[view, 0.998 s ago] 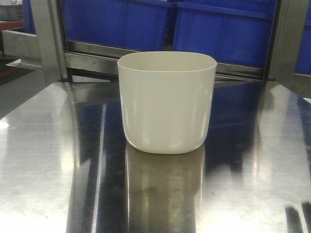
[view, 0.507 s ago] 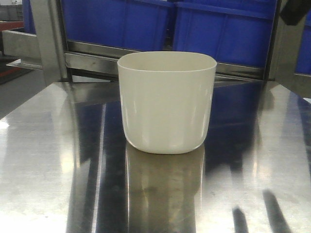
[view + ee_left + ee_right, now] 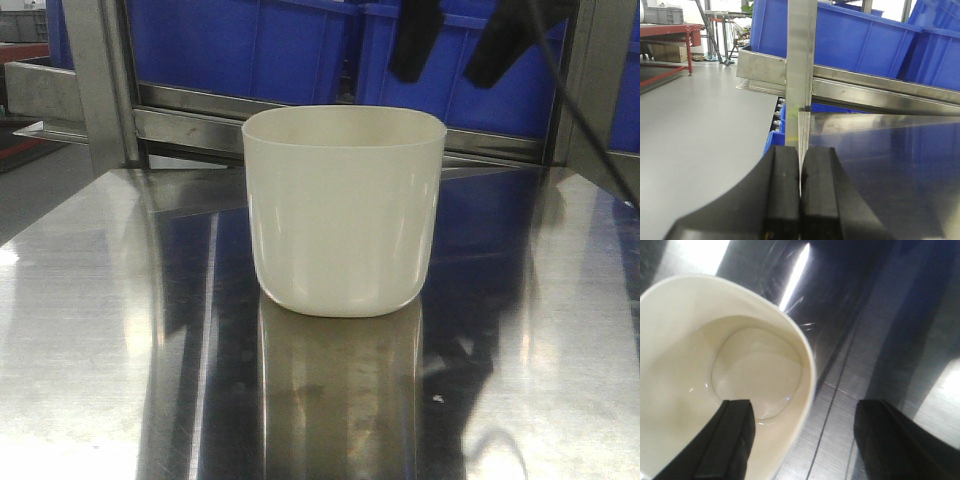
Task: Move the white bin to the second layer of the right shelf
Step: 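Lower the right gripper into the white bin and close on its rim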
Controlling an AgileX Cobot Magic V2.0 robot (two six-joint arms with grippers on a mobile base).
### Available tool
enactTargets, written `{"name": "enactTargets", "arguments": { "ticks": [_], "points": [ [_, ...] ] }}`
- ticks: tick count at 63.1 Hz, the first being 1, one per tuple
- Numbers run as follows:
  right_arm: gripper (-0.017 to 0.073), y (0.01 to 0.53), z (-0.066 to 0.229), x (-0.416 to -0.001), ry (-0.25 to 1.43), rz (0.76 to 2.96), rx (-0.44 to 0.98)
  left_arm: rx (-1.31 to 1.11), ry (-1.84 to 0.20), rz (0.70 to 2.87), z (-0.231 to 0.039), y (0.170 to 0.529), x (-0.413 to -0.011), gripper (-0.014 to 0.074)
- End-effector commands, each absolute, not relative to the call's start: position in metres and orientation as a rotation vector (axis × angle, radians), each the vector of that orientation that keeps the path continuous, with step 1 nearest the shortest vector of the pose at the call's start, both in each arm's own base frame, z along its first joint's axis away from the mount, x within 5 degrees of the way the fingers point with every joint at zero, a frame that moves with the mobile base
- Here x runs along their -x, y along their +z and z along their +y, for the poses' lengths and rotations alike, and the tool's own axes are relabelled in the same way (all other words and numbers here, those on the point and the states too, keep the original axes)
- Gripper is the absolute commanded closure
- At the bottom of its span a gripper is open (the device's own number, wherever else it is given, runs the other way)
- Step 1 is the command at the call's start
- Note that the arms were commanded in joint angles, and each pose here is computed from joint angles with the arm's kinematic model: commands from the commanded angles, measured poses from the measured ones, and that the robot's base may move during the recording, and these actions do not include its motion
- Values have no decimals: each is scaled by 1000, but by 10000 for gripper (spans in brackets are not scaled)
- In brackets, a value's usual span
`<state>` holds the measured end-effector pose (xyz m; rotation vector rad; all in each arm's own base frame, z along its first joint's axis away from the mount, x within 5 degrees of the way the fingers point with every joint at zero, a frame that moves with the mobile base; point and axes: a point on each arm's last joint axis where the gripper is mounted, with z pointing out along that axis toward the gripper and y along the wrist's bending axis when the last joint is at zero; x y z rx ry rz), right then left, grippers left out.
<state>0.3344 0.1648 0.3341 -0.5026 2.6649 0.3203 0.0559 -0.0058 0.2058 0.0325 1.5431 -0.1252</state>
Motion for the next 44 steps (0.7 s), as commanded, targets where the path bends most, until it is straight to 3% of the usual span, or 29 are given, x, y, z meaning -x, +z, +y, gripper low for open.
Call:
{"name": "enactTargets", "arguments": {
  "ticks": [1, 44],
  "points": [
    [22, 352, 171, -335, 337, 2603, 523, -16, -142, 1491, -6, 201, -57, 509],
    [24, 307, 184, -352, 288, 2753, 571, -16, -142, 1491, -6, 201, -57, 509]
  ]
}}
